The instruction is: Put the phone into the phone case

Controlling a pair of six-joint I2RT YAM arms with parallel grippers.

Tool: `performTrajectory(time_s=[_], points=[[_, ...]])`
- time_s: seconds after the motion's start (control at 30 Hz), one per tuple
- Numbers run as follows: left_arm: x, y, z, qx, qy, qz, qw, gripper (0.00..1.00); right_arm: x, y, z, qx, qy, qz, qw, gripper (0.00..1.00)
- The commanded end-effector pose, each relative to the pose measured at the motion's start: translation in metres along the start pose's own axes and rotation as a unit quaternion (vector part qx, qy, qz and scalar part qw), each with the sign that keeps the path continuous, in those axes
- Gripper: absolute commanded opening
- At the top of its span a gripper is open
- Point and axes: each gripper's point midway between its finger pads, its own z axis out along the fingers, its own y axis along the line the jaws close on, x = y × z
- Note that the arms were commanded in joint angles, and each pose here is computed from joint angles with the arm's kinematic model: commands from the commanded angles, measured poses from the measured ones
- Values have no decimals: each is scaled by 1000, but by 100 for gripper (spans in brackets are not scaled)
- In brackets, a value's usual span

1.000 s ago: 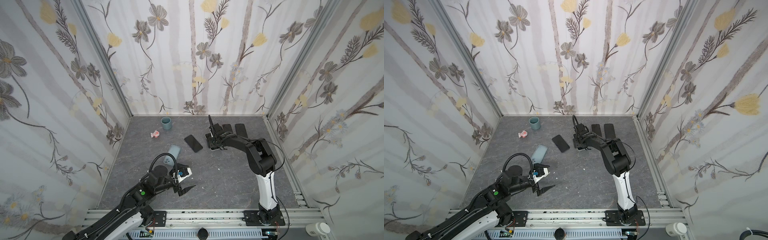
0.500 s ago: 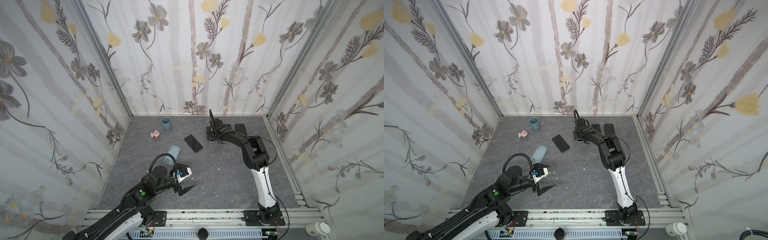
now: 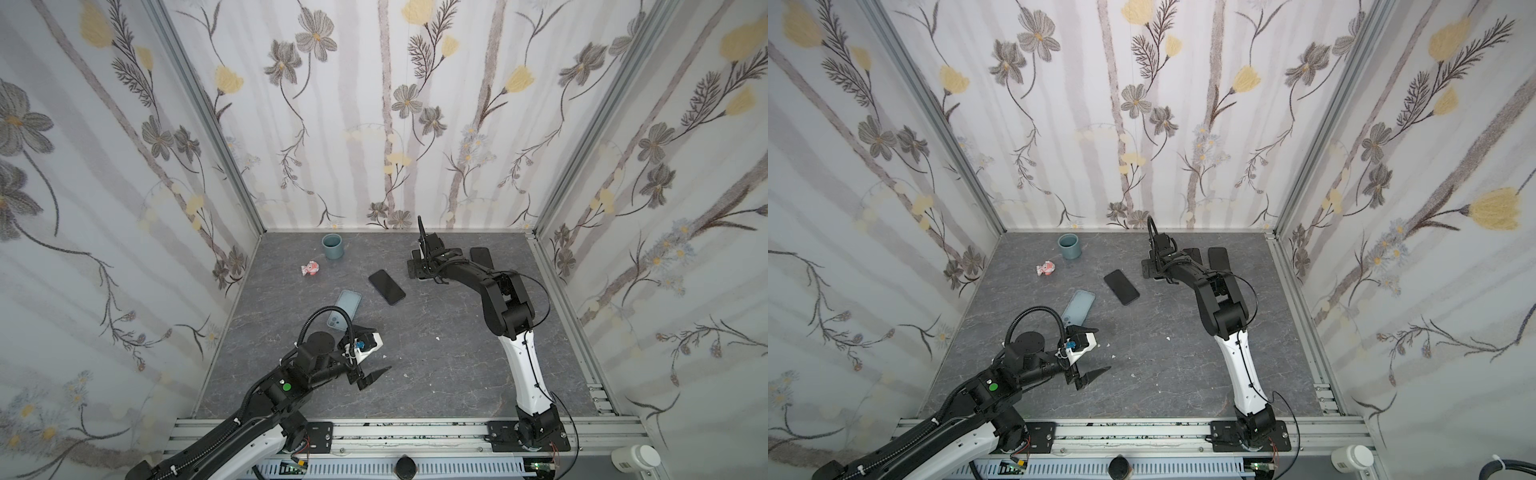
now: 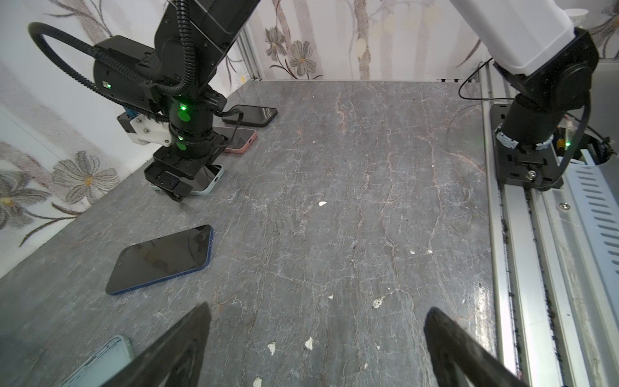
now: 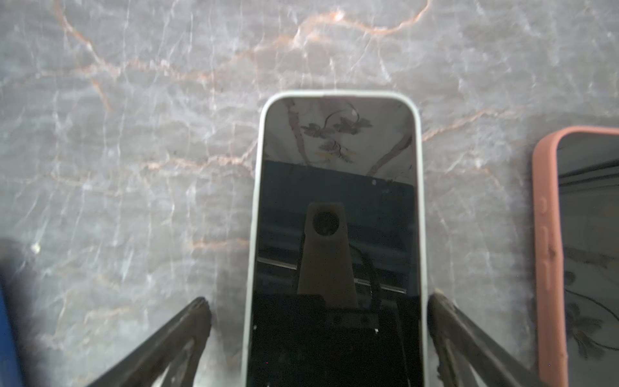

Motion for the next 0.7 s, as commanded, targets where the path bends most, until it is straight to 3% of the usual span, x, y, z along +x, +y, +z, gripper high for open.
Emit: performTrajectory(time_s=[0.0,0.27,0.4,0.5,0.67], points=[[-11,13,-2,-35,-21,3,999,100,24,3,-9,-13,54,1,998,100],[-13,32,-7,-91,-20,7,996,100,-14,10,-45,-15,3,-5,1000,100],[-16,62,-16,-171,-16,-20,985,100,-32,12,-70,-8,-23,-10,1000,100],[-14,97,-29,-258,-8,-64,964,100,-39,18,-86,-9,-36,-14,999,100],[-10,152,-62,-383,-13,-153,911,100,-38,54,-106,-35,-49,-57,997,100]])
